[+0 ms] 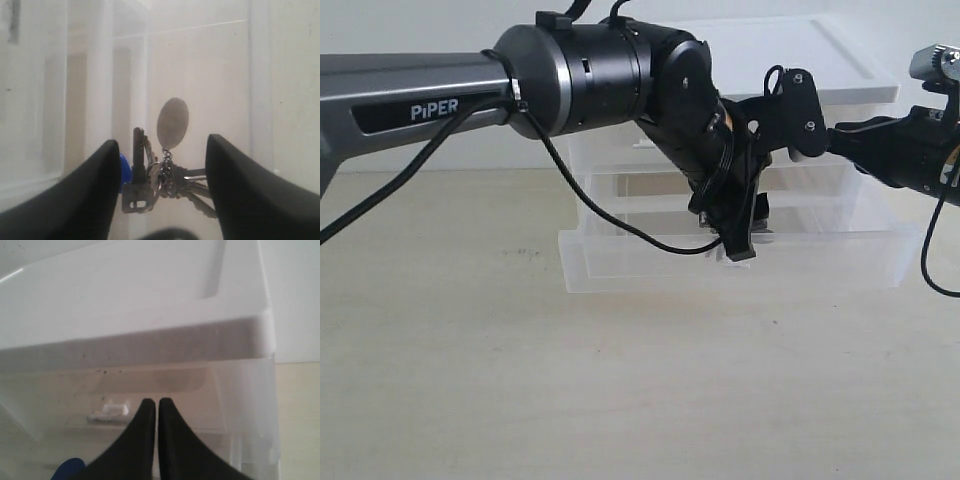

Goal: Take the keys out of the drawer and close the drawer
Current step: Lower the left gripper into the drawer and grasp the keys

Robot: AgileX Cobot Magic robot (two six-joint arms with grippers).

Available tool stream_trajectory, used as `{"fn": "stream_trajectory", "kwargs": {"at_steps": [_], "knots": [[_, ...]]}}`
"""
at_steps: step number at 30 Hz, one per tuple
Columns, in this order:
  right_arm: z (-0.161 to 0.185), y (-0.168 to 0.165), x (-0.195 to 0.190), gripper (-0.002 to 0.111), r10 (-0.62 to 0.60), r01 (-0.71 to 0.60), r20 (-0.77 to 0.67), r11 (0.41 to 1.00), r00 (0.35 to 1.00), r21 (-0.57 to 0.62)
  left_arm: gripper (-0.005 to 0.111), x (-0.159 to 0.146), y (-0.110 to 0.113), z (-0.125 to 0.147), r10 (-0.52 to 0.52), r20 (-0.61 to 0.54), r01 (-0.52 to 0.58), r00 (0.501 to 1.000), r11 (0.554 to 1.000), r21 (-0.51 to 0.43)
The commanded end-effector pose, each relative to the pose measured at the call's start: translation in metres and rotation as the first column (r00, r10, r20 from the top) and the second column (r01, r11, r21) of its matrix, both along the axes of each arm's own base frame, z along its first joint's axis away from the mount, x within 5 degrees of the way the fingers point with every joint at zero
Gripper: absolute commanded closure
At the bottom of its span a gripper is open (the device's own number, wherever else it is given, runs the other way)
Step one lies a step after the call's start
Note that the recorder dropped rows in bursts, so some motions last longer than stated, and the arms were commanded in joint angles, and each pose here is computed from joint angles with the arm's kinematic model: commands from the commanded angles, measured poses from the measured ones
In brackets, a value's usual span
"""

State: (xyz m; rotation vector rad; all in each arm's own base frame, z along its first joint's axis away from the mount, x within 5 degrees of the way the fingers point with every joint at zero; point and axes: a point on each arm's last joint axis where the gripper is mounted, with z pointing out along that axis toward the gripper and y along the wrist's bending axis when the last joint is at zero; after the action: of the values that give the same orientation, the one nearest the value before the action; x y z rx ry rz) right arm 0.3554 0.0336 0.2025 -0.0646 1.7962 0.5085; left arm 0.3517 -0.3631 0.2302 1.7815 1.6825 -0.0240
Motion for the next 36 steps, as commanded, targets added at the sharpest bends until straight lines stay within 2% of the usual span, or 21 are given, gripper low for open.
{"fn": "stream_trajectory", "kwargs": {"at_steps": [1, 4, 10, 16, 19, 25, 30, 36], "knots": [[0.000, 0.001, 0.000, 0.108, 0.009, -0.009, 0.007, 1.000, 1.000, -0.011, 0.059, 0.006, 0.000, -0.010, -0.001, 0.013, 0.001, 1.000, 1.000, -0.002], [0.000, 0.001, 0.000, 0.108, 0.009, -0.009, 0.007, 1.000, 1.000, -0.011, 0.059, 0.007, -0.001, -0.024, -0.004, -0.015, 0.004, 1.000, 0.999, 0.035], [0.000, 0.001, 0.000, 0.108, 0.011, -0.011, 0.007, 1.000, 1.000, -0.013, 0.059, 0.014, 0.000, -0.044, 0.013, -0.028, -0.011, 1.000, 0.999, 0.048], [0.000, 0.001, 0.000, 0.108, 0.011, -0.011, 0.007, 1.000, 1.000, -0.013, 0.059, 0.027, 0.014, -0.046, 0.100, -0.065, -0.099, 0.993, 0.995, 0.032], [0.000, 0.001, 0.000, 0.108, 0.011, -0.011, 0.007, 1.000, 1.000, -0.013, 0.069, 0.021, 0.017, -0.038, 0.086, -0.097, -0.080, 0.992, 0.995, 0.064], [0.000, 0.001, 0.000, 0.108, 0.010, -0.010, 0.003, 1.000, 1.000, -0.015, 0.101, 0.003, 0.014, -0.029, 0.002, -0.196, 0.013, 0.981, 0.997, 0.076], [0.000, 0.001, 0.000, 0.108, 0.010, -0.010, 0.002, 1.000, 1.000, -0.015, 0.102, -0.005, 0.015, -0.030, -0.015, -0.270, 0.042, 0.963, 0.995, 0.093], [0.000, 0.001, 0.000, 0.108, 0.013, -0.013, 0.002, 1.000, 1.000, -0.018, 0.102, -0.010, 0.011, -0.028, -0.031, -0.270, 0.058, 0.962, 0.994, 0.092]]}}
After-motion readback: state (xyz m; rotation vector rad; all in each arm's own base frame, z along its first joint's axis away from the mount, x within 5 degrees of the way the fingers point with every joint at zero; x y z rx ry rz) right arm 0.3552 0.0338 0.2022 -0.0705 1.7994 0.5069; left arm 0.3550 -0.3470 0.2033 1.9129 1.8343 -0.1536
